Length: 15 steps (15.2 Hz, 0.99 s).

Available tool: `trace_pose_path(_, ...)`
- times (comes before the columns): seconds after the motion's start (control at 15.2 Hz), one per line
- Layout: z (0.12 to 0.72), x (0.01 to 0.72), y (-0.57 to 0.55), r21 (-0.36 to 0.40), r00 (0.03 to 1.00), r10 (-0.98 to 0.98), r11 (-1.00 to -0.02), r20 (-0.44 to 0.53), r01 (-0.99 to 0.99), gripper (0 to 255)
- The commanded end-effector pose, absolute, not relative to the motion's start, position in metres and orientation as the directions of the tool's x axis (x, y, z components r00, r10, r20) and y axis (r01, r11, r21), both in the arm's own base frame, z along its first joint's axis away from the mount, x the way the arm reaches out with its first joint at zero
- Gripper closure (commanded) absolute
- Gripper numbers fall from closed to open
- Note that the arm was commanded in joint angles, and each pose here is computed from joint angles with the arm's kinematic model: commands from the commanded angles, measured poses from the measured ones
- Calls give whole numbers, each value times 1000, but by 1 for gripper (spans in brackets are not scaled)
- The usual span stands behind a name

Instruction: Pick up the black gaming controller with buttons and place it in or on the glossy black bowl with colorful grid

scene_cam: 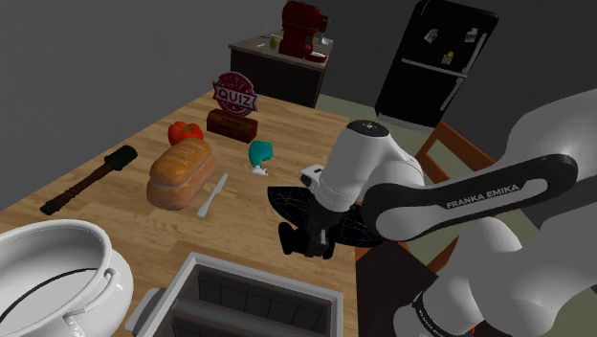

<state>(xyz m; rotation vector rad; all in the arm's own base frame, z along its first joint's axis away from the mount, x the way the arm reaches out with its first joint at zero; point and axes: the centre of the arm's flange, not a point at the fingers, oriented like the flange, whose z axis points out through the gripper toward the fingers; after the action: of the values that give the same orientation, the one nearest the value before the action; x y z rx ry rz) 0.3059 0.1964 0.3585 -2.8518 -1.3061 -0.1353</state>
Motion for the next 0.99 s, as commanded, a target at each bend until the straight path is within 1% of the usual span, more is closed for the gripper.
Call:
trace_pose_path(0.0,371,307,197,34,650,756,-654,79,756,255)
trace_pose_path(0.79,434,307,197,34,650,756,-654,79,756,255)
trace_pose_path(0.92,435,311,185,34,650,756,-654,79,756,255)
